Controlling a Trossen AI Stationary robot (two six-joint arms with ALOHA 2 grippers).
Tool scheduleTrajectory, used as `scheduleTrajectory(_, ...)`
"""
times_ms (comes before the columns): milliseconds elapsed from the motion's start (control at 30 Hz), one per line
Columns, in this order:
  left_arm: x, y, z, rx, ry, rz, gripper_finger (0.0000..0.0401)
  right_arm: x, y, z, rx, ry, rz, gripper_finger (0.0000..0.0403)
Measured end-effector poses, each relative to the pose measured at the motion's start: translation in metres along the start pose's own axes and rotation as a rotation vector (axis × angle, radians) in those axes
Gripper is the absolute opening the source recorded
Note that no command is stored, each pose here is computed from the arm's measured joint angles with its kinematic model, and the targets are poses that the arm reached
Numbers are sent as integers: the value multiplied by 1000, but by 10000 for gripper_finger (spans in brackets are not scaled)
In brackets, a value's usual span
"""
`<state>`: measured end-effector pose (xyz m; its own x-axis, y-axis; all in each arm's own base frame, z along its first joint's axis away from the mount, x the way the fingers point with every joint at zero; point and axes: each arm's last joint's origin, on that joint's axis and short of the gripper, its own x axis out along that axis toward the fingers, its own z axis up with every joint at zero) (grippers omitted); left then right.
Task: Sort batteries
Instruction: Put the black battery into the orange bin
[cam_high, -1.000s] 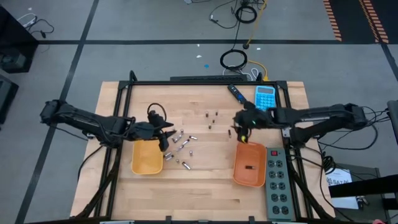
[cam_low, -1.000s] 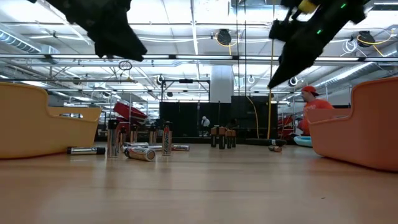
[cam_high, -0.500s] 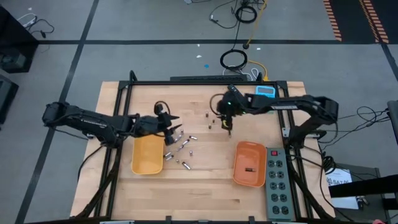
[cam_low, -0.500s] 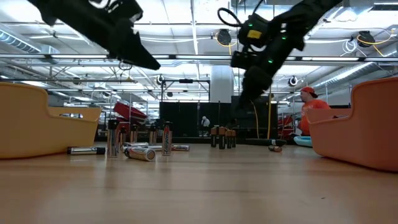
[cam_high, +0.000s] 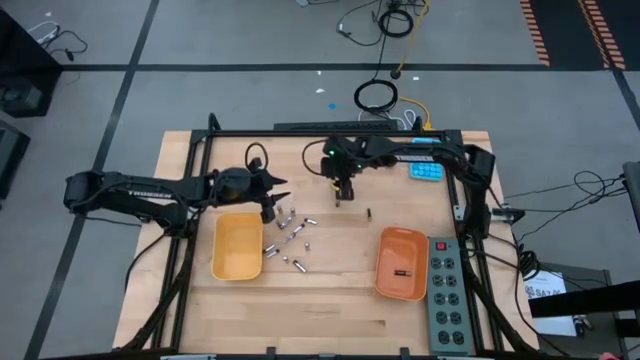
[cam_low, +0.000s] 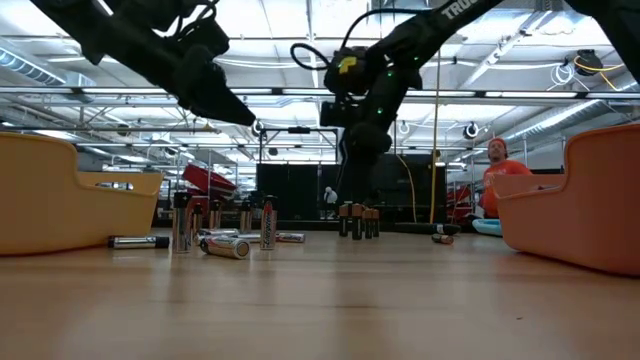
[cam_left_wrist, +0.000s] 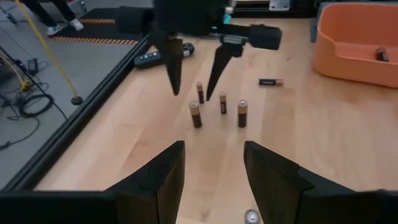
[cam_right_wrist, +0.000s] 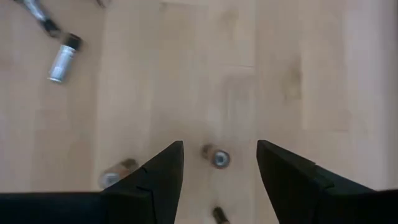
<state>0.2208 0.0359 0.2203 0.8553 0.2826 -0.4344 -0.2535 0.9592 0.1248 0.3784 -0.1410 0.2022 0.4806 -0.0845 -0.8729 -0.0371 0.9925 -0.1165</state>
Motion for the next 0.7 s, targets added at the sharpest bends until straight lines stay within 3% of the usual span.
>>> scheduleTrajectory(200,-1,-7,1,-24,-5,-22,176,4,2,-3,-1,41,34,197)
scheduleTrajectory(700,-1,-3,7,-50,-69,92,176,23,-11,-10,27,57,25,197)
